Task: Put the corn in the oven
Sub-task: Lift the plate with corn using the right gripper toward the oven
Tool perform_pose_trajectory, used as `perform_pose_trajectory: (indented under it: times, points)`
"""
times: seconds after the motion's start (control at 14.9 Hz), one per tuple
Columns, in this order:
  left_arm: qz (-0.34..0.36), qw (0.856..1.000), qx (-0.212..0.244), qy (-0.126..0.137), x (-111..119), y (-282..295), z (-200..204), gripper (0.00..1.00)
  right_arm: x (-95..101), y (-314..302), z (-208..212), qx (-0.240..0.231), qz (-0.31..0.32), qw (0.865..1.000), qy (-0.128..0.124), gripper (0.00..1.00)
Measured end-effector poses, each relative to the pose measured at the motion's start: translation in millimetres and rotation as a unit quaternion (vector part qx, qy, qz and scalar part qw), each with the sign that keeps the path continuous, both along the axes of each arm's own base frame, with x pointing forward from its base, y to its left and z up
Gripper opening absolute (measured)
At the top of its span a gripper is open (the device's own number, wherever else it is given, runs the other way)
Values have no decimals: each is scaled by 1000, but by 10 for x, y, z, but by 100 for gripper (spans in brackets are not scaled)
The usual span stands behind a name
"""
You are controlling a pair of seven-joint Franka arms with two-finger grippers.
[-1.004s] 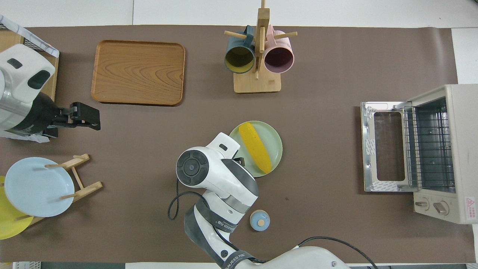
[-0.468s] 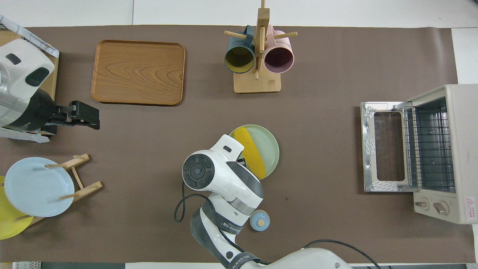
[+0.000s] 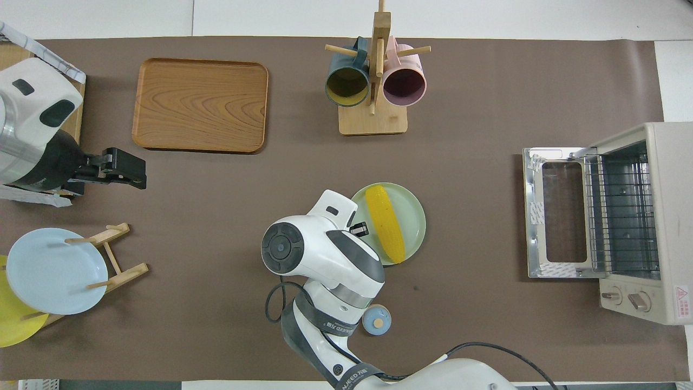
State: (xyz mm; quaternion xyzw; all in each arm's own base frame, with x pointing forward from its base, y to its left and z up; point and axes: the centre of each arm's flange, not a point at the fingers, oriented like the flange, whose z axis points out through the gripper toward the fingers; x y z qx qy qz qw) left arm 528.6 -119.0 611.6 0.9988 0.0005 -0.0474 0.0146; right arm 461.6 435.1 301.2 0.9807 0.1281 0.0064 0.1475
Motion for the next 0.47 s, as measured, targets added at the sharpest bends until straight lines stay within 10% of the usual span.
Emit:
perform_pose_trajectory:
  times: [0.47]
  points:
    - [-3, 1000, 0, 2, 0, -29, -18, 100, 624, -954, 565, -34, -87, 995, 26, 3]
